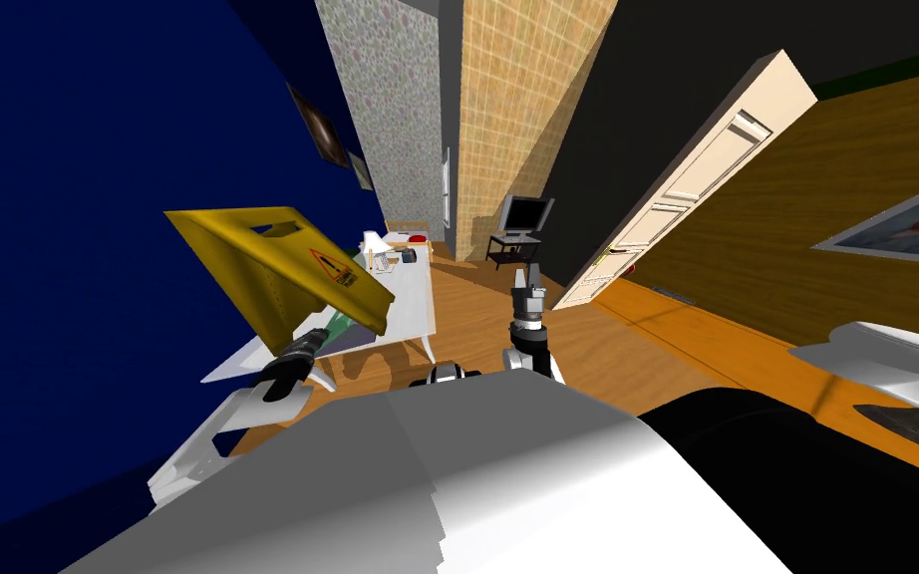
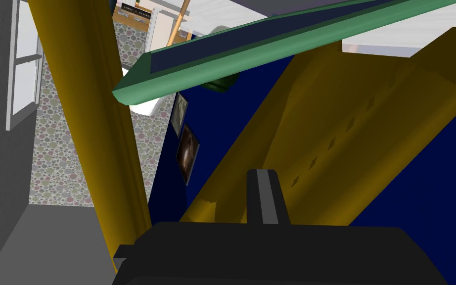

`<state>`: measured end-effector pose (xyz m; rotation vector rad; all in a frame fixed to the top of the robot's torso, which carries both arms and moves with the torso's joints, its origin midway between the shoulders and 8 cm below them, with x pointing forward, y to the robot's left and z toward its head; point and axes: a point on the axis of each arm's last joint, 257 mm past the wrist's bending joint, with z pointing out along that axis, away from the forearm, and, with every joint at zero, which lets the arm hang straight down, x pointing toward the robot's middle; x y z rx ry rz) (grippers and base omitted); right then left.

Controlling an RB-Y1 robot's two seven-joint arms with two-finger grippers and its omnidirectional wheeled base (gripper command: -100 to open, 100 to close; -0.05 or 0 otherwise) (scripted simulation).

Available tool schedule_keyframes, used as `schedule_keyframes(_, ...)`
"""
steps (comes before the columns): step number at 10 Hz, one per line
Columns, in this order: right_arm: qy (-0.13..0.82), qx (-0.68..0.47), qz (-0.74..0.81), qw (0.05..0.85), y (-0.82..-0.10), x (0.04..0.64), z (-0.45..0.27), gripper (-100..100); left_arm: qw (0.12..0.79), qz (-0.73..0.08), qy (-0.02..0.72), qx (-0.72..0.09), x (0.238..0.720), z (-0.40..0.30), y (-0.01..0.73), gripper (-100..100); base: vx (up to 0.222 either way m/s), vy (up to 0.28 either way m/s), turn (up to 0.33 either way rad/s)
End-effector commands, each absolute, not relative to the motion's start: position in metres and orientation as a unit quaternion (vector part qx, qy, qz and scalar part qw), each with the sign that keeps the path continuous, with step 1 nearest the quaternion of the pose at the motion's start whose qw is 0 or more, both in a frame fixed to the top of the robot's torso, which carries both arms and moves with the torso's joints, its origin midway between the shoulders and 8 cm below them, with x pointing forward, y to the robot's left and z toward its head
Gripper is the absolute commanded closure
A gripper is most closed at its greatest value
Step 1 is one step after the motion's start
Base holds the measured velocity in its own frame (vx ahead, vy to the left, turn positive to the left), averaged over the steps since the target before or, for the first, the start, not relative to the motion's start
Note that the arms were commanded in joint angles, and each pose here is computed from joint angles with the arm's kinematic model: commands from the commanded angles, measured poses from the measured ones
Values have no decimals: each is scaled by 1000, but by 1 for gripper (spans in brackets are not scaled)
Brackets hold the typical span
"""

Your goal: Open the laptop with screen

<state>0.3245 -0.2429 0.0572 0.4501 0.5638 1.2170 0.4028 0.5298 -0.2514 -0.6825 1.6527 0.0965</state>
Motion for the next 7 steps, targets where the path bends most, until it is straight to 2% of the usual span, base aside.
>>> schedule_keyframes(1, 259, 207, 559, 760, -243, 325, 57, 0, 629, 64, 726, -271, 406, -258, 534, 100, 15, -86, 54)
schedule_keyframes(2, 259, 207, 559, 760, -243, 325, 57, 0, 628, 57, 724, -280, 405, -255, 533, 100, 9, -46, 16)
schedule_keyframes(3, 259, 207, 559, 760, -243, 325, 57, 0, 634, 59, 723, -267, 410, -255, 528, -100, -4, -3, 39)
schedule_keyframes(7, 259, 207, 559, 760, -243, 325, 57, 0, 648, 61, 721, -238, 423, -256, 514, -100, -13, 13, 43)
